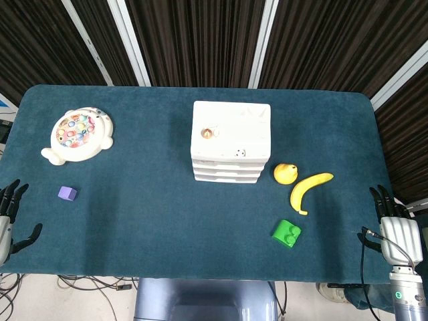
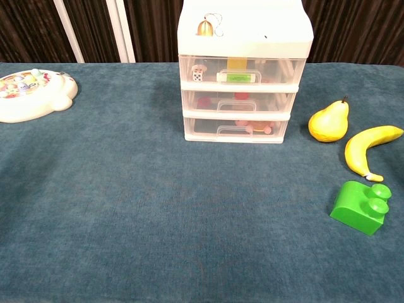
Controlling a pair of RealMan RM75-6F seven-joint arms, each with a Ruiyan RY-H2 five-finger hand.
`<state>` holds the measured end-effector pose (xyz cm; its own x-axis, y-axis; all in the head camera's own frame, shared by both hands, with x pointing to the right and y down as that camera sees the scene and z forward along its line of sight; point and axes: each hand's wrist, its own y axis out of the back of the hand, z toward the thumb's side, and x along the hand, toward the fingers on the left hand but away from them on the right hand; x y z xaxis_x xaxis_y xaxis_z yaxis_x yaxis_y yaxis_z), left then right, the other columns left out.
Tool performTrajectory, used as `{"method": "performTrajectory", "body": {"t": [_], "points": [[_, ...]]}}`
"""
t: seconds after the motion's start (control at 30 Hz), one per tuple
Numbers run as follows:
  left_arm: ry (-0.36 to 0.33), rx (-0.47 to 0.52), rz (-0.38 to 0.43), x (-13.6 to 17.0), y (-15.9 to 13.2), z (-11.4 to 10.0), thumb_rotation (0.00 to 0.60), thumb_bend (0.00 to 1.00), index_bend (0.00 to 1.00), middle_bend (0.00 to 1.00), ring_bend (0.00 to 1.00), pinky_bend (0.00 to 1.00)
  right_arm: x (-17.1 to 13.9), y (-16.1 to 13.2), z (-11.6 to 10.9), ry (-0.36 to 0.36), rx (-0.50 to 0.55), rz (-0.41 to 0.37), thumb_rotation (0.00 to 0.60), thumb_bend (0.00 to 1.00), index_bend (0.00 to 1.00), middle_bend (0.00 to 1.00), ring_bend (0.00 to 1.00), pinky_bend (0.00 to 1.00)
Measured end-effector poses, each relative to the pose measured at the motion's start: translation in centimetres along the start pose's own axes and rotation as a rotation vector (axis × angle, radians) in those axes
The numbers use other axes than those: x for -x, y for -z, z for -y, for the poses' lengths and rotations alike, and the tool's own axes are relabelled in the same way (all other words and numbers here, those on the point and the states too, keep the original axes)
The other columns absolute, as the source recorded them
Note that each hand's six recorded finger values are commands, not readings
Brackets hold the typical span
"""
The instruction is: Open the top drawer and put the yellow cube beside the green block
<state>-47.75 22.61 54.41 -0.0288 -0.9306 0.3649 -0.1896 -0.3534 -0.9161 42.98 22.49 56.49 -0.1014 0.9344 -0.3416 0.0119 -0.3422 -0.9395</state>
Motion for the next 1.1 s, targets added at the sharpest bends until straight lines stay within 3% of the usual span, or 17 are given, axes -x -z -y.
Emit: {"method": "performTrajectory", "body": {"t": [1.1], "points": [[0.0, 0.005, 0.002, 0.07, 0.0, -0.06, 0.6, 0.31, 0.01, 0.0, 0.0, 0.0, -0.09, -0.21, -0.07, -0.003, 0.015, -0.009, 0.6, 0.09, 0.07, 0.07, 0.22, 0.26]]}}
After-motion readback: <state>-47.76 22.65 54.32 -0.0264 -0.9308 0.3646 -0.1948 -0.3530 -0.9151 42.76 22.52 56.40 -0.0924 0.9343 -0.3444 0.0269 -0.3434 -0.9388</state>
